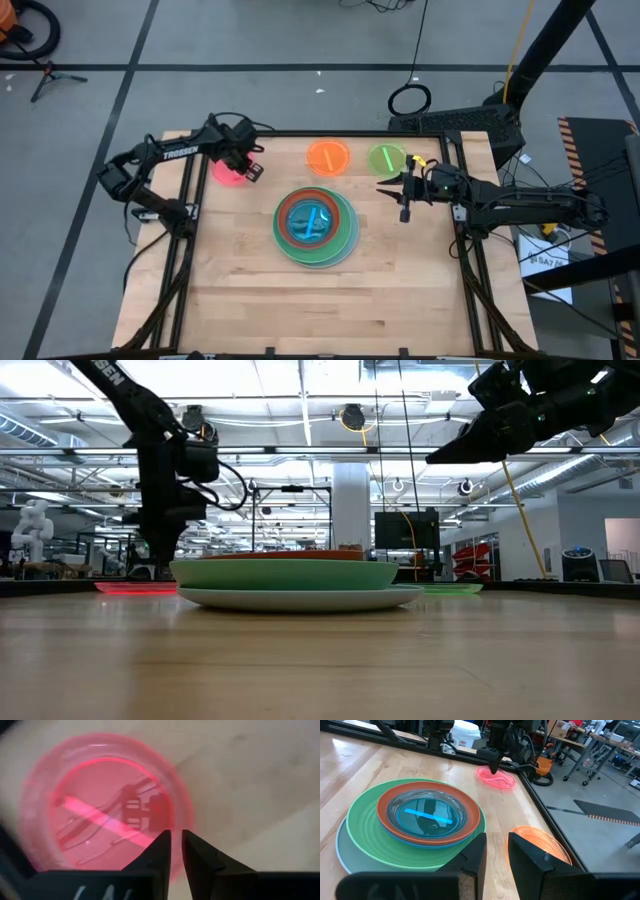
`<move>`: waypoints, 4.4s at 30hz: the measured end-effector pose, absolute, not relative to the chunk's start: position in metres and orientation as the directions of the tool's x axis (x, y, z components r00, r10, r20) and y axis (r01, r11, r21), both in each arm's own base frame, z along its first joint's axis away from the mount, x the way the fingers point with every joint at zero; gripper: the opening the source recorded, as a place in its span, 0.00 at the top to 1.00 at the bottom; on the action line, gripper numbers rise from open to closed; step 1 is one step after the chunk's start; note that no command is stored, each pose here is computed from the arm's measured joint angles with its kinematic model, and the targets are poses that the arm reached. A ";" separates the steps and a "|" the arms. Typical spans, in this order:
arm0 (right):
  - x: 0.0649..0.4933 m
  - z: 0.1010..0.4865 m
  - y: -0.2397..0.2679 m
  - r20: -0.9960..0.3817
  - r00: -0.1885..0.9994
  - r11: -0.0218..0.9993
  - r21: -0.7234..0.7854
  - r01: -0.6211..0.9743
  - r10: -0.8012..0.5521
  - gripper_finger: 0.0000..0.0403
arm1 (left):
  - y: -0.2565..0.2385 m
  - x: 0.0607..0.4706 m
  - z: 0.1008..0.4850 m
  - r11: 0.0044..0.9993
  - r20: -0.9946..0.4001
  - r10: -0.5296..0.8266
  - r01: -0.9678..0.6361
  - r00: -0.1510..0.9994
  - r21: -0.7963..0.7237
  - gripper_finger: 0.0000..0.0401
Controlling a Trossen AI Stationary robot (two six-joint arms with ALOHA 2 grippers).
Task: Stack plastic plates
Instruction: Stack the pink plate on top of the blue plate
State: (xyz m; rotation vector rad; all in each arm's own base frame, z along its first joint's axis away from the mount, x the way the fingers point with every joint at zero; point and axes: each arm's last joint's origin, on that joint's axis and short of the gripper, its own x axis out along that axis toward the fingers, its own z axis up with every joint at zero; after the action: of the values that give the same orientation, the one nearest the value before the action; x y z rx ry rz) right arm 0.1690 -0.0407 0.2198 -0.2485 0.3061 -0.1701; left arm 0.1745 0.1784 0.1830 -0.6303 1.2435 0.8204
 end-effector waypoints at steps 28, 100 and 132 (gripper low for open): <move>0.169 0.219 -0.041 -0.280 0.938 0.956 -0.266 0.127 -0.202 0.82 | 0.171 0.196 0.159 0.567 -0.982 0.186 -0.819 0.028 0.084 0.61; 0.169 0.219 -0.041 -0.280 0.938 0.957 -0.258 0.129 -0.202 0.82 | -0.009 0.265 0.263 0.953 -0.802 0.301 -0.147 0.516 0.264 0.99; 0.169 0.219 -0.041 -0.281 0.938 0.960 -0.248 0.133 -0.202 0.82 | -0.064 0.306 0.217 0.982 -0.843 0.083 0.102 0.532 0.160 0.99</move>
State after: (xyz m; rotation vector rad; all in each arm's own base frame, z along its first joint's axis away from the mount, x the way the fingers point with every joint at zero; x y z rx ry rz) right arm 0.1689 -0.0407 0.2193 -0.2282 0.3092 -0.1727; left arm 0.3056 -0.0637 0.2166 0.1993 1.0114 -0.0116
